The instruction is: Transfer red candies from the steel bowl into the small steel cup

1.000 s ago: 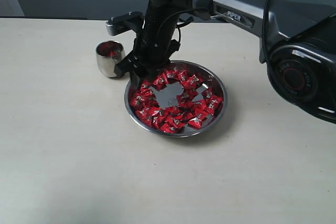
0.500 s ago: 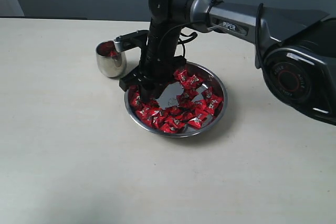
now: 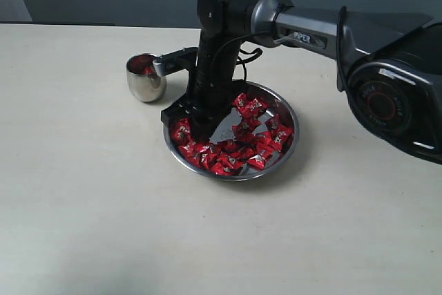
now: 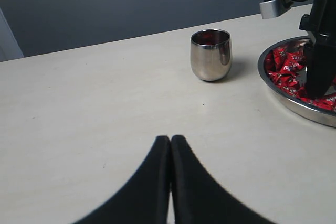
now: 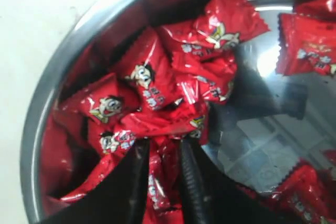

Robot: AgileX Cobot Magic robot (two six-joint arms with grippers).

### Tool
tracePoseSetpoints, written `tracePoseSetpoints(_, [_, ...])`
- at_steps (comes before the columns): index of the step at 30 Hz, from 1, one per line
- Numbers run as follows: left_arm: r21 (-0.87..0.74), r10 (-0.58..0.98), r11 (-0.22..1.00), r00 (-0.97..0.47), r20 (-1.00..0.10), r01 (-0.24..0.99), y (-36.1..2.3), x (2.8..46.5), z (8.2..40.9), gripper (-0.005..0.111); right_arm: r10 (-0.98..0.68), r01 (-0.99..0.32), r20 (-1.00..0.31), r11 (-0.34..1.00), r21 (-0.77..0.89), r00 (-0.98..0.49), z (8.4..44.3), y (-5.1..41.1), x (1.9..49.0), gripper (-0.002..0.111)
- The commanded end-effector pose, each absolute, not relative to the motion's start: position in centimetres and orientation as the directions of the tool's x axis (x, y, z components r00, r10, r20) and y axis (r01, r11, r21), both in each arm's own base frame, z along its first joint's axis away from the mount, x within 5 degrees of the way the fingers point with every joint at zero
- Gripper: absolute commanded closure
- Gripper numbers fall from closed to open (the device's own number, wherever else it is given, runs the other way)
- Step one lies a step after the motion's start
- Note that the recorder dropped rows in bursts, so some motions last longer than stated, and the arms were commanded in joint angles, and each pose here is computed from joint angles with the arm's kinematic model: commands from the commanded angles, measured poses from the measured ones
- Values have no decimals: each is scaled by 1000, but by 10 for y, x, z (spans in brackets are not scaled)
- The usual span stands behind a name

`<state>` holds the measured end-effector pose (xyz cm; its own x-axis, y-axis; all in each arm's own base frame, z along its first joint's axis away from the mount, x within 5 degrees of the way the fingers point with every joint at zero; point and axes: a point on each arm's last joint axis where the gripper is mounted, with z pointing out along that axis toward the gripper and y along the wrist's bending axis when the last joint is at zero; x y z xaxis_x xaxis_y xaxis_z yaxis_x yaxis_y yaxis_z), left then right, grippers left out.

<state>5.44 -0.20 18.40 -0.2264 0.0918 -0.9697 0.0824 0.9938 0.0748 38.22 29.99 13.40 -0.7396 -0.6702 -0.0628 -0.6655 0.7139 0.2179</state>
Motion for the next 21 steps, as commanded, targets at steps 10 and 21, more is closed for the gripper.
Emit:
tracePoseSetpoints(10, [68, 85, 994, -212, -973, 85, -2, 54, 185, 106, -689, -687, -57, 707, 169, -722, 133, 294, 385, 102])
tracePoseSetpoints(21, [68, 85, 994, -212, -973, 85, -2, 54, 185, 106, -704, -714, -120, 683, 155, -700, 161, 293, 385, 109])
